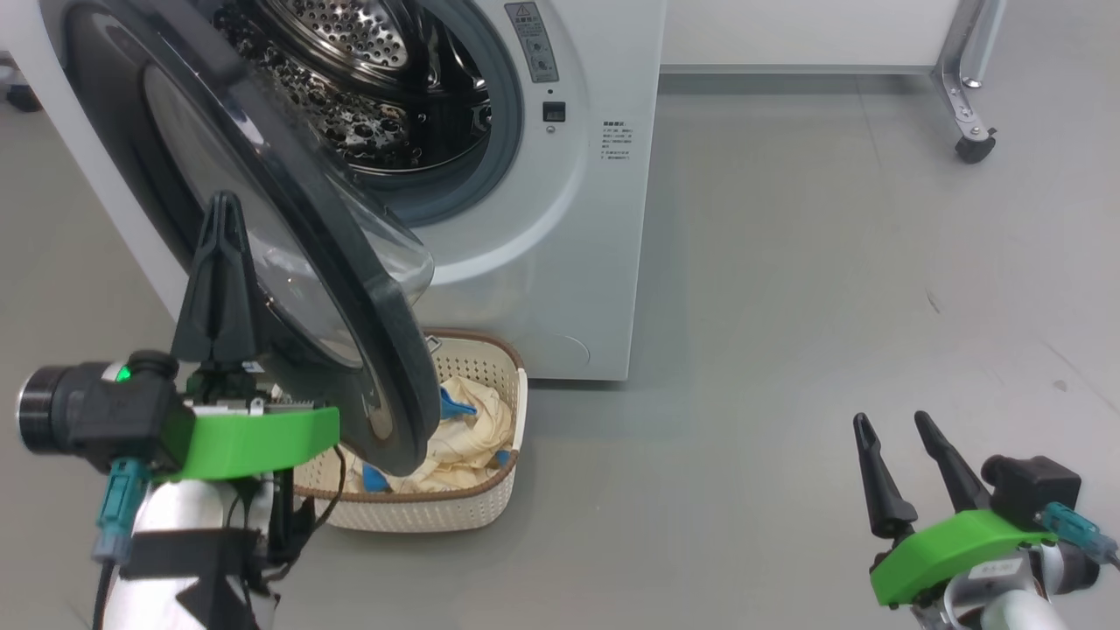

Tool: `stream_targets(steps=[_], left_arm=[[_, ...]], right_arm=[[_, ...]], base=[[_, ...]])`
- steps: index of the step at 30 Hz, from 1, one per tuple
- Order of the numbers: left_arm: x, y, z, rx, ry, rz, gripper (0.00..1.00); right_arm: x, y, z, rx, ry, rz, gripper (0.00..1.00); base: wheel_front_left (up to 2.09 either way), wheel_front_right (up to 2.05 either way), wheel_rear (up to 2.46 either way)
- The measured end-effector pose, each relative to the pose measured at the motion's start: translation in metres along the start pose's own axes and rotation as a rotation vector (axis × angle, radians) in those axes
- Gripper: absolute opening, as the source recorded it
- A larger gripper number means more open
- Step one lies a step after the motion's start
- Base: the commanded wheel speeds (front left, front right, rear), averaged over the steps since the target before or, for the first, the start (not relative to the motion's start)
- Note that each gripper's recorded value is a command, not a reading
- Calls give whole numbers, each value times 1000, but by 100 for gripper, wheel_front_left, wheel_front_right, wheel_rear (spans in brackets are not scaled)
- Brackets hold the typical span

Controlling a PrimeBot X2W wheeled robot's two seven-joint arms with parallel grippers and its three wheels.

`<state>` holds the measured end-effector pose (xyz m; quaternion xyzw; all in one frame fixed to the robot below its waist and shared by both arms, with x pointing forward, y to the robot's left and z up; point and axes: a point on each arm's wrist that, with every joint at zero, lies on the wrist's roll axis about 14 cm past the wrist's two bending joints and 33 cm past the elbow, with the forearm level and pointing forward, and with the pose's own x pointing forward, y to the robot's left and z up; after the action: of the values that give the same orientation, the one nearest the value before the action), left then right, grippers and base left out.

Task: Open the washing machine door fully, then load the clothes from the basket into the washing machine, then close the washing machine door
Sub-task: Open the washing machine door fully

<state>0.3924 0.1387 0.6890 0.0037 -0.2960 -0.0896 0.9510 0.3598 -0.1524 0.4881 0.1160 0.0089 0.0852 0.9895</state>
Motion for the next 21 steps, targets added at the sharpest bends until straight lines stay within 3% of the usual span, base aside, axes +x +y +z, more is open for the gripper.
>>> stream_targets(steps=[10,21], left_arm=[[32,-36,20,-5,-78,-131,0],[28,-85,-33,-72,96,-269,0]], right_arm=[[-4,-6,-3,2,4,-19,100],[-6,-10,-3,3,2,-34,100]], base=[[0,0,0],[0,0,0]])
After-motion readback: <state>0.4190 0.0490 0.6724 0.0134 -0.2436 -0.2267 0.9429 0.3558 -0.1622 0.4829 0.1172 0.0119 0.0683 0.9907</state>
